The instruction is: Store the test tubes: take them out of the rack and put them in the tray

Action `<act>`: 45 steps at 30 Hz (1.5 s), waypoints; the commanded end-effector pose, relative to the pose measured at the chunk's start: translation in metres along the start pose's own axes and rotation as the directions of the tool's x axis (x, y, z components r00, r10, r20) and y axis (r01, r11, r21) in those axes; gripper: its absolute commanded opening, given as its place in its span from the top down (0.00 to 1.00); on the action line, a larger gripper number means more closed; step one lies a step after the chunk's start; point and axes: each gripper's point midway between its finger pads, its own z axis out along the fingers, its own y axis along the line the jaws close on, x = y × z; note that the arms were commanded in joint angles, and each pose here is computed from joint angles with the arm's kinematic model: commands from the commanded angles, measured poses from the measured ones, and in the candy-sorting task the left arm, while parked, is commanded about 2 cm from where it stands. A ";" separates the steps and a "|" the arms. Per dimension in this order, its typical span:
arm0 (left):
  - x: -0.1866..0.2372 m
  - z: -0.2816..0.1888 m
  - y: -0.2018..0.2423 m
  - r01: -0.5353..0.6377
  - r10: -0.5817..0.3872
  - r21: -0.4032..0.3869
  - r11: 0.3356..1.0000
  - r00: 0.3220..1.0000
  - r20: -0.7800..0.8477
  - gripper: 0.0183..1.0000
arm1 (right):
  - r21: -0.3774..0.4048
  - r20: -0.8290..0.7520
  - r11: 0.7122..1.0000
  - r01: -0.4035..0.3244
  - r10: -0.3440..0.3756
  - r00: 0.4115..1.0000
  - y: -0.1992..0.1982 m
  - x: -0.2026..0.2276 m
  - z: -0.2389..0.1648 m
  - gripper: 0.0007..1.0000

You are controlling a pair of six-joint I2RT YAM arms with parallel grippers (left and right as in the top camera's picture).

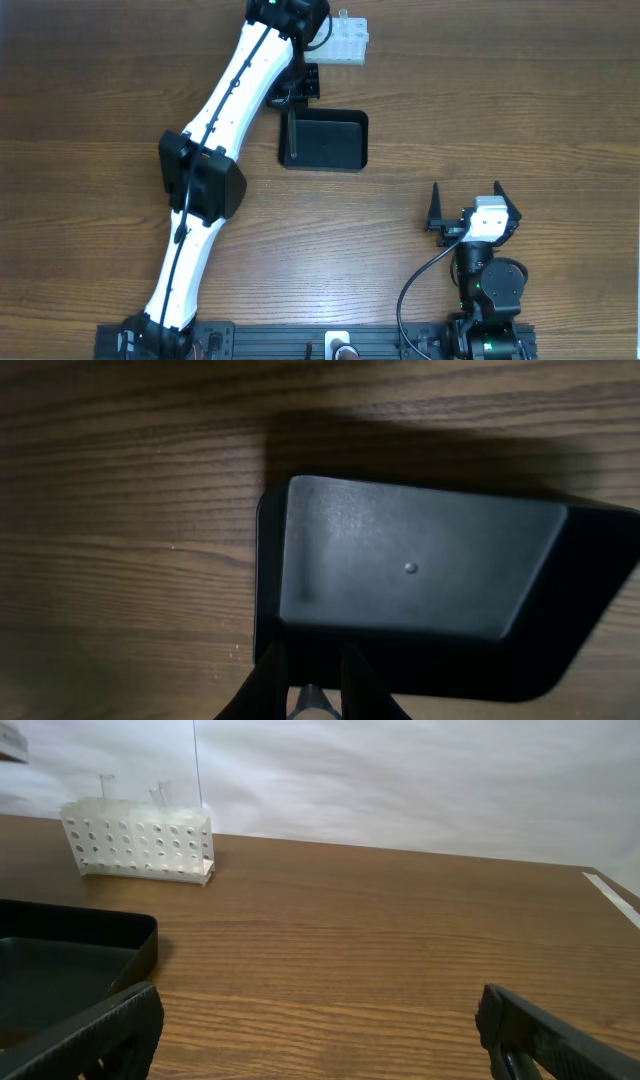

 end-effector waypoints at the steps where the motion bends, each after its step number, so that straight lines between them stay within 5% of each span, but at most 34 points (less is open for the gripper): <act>1: -0.003 0.018 -0.001 0.008 -0.009 -0.006 1.000 0.999 -0.031 0.98 | 0.002 0.002 1.000 0.004 -0.004 1.000 -0.001 0.001 0.000 0.01; 37: -0.019 0.081 -0.008 -0.010 0.008 -0.023 1.000 0.998 -0.062 0.98 | 0.002 0.002 1.000 0.004 -0.004 1.000 -0.001 0.001 0.000 0.01; 42: -0.022 0.083 -0.010 -0.011 0.010 -0.017 1.000 0.999 -0.051 0.84 | 0.002 0.002 1.000 0.004 -0.004 1.000 -0.001 0.001 0.000 0.01; 45: -0.025 0.083 -0.011 -0.011 0.010 -0.011 1.000 0.999 -0.039 0.86 | 0.002 0.002 1.000 0.004 -0.004 1.000 -0.001 0.001 0.000 0.01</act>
